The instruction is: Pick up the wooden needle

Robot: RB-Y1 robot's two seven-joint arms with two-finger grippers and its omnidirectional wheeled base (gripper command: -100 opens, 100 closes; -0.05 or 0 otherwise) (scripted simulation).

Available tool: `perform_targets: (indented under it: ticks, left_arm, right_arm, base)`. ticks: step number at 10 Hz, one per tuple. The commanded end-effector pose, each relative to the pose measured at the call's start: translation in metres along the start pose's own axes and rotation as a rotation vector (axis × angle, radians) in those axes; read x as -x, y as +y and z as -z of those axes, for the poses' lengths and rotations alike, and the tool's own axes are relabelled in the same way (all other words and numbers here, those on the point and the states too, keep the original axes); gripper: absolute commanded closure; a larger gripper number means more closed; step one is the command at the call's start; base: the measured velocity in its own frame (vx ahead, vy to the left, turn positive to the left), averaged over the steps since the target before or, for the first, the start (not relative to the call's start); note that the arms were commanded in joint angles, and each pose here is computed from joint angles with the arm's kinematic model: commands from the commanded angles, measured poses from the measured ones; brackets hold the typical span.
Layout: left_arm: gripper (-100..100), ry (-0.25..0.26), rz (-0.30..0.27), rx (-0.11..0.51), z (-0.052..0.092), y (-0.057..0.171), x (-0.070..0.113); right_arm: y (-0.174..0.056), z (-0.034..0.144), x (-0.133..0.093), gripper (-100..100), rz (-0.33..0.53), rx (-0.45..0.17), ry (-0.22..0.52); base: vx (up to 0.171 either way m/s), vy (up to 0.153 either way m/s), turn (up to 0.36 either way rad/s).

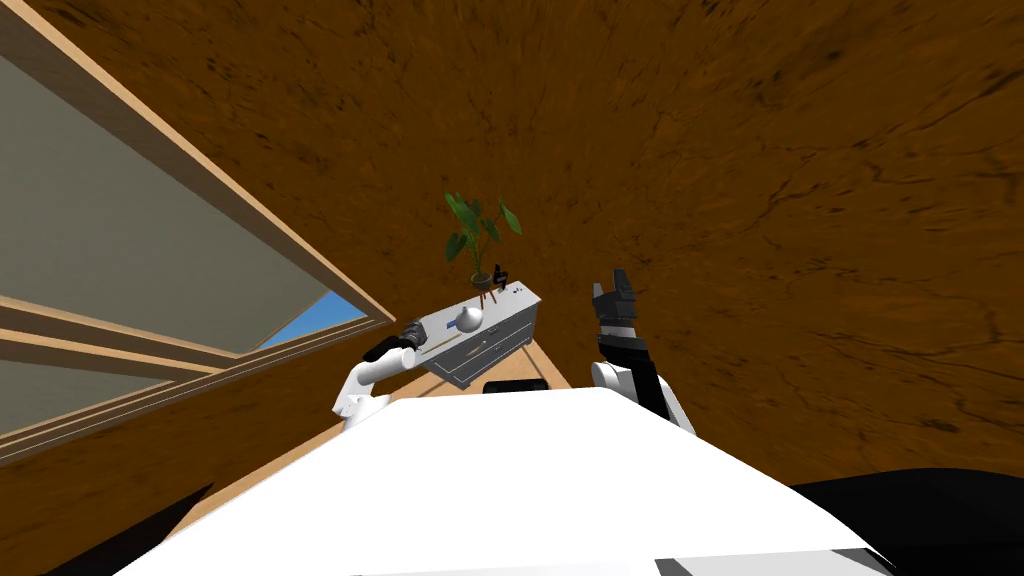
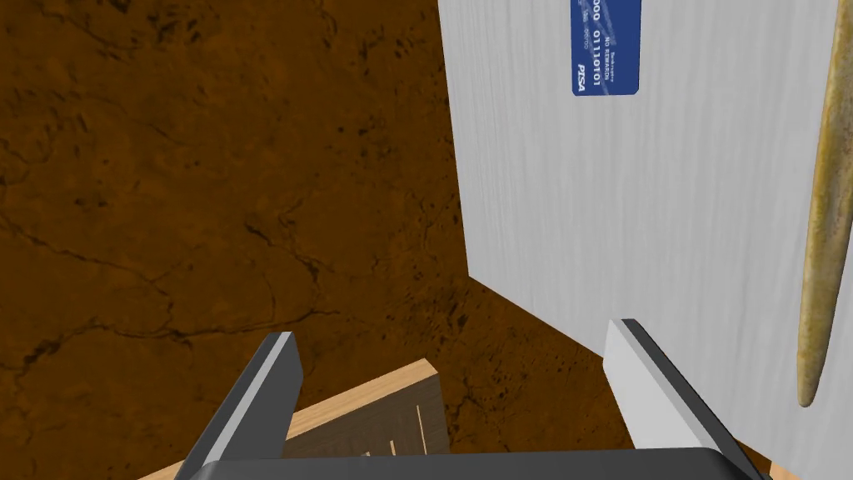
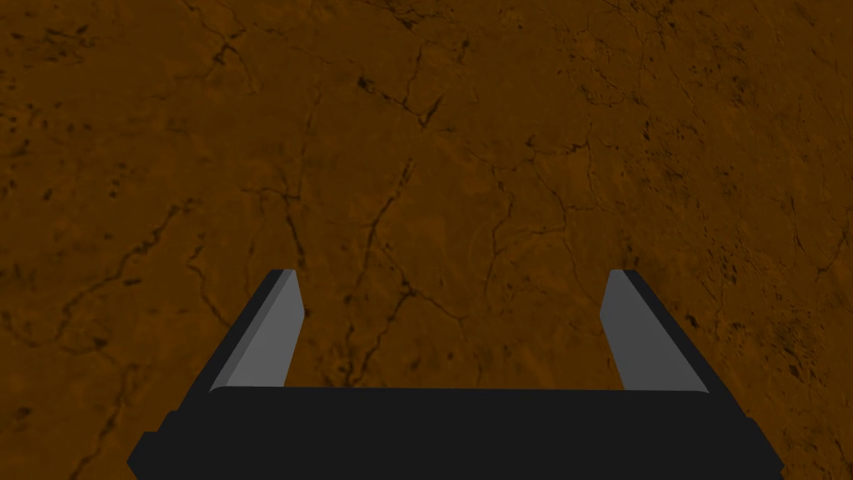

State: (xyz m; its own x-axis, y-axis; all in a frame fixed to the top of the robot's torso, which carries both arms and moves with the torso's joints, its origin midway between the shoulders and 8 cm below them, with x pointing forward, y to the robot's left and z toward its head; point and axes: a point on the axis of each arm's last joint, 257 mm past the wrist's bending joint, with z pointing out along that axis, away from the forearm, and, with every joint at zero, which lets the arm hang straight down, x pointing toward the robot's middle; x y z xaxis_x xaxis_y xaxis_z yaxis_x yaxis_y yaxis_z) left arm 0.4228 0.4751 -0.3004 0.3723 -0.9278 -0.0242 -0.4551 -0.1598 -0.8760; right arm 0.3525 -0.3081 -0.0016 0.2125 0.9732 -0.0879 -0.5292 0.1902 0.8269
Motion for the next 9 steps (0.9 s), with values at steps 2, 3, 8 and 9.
perform_targets:
  ticks: [2, 3, 8, 9]
  left_arm:
    - [-100, -0.02, 0.013, 0.095, -0.006, 0.025, 0.01]
    - [-100, -0.034, 0.026, 0.132, -0.01, 0.034, 0.02]
    - [-100, -0.062, 0.056, 0.275, -0.013, 0.069, 0.036]
    - [-100, -0.063, 0.057, 0.301, -0.011, 0.076, 0.036]
  right_arm:
    - [0.0, 0.0, 0.0, 0, 0.0, 0.0, 0.0]
    - [0.0, 0.0, 0.0, 0, 0.0, 0.0, 0.0]
    - [0.0, 0.0, 0.0, 0, 0.0, 0.0, 0.0]
    - [0.0, 0.0, 0.0, 0, 0.0, 0.0, 0.0]
  base:
    - [0.044, -0.013, -0.05]
    - [0.052, -0.017, -0.054]
    - [0.032, -0.01, -0.04]
    - [0.038, -0.012, -0.028]
